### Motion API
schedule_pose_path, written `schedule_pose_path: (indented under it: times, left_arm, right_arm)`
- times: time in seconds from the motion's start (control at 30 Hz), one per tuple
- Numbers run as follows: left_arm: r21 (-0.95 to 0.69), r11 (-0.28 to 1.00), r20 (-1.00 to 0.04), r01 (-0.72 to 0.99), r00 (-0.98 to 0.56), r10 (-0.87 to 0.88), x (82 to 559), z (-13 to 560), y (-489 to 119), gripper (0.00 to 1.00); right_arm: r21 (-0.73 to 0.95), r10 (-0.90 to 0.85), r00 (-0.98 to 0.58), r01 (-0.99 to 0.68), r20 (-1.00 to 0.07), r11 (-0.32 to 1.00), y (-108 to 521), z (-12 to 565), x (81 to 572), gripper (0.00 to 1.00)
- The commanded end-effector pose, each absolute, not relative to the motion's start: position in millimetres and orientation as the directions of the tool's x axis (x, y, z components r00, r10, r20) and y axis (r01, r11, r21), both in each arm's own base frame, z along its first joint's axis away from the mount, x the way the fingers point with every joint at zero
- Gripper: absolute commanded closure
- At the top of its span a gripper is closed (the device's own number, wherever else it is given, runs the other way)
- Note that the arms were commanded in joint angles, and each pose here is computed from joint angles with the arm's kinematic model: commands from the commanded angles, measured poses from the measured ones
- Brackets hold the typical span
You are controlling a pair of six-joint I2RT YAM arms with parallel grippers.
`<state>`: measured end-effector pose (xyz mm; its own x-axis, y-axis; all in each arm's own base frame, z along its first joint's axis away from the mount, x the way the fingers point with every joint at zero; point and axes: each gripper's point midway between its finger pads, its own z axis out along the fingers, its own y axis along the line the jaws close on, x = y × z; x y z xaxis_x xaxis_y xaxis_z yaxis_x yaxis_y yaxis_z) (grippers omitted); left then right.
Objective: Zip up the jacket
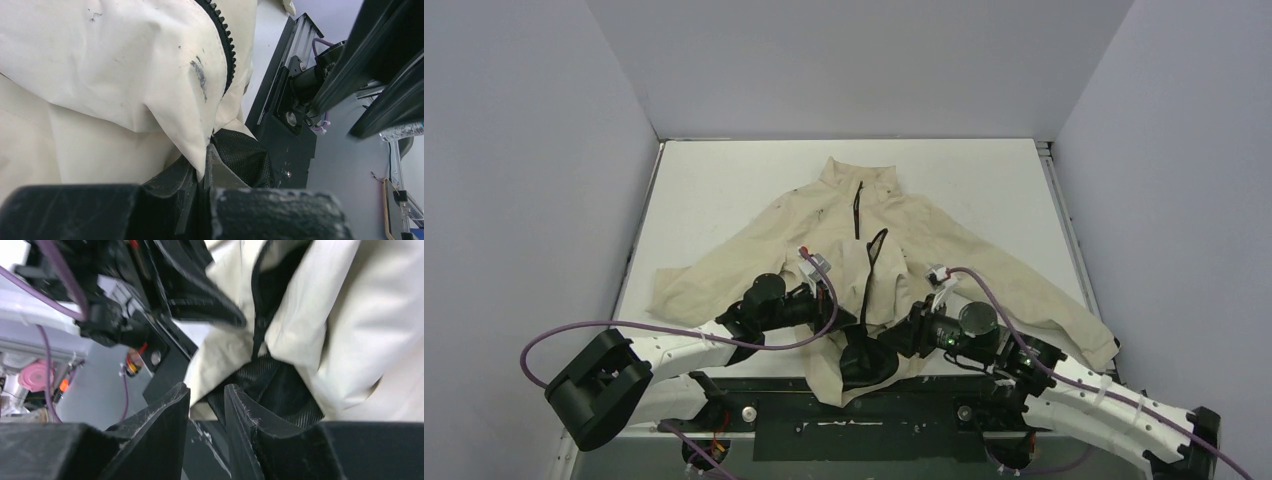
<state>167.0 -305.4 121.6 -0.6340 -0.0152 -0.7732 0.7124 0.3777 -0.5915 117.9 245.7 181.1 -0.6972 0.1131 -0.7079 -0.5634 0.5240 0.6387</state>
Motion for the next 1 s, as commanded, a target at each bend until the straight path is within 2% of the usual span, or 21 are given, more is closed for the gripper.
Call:
schedule_pose_path:
  times: [0.0,0.07,0.37,0.63,0.97]
  left_arm:
    - [-0.577,0.359,-0.792,0.733,-0.609,-0.030,169.8,136.8,-310.7,1.00]
    - [-0.579,0.361,-0.790,0.731,-0.612,-0.027,169.7,135.7,-310.5,1.00]
    - [-0.585,0.357,-0.786,0.728,-0.618,-0.028,167.9,134.3,-310.0,1.00]
    - [-0.582,0.355,-0.788,0.732,-0.616,-0.021,167.2,133.4,-310.2,1.00]
    - [-0.590,0.348,-0.783,0.728,-0.621,-0.028,166.5,135.7,-310.6,1.00]
  right_arm:
    - [0.686,0.248,-0.703,-0.448,-0.667,0.573,261.1,165.8,124.8,0.66]
    - [0.687,0.276,-0.700,-0.411,-0.659,0.600,264.6,151.7,125.2,0.64]
    - [0.782,0.465,-0.667,-0.299,-0.581,0.547,270.5,125.6,139.2,0.57]
    - [0.762,0.405,-0.674,-0.385,-0.618,0.521,287.5,126.6,133.5,0.52]
    - [0.768,0.414,-0.679,-0.366,-0.607,0.526,290.1,113.8,136.0,0.52]
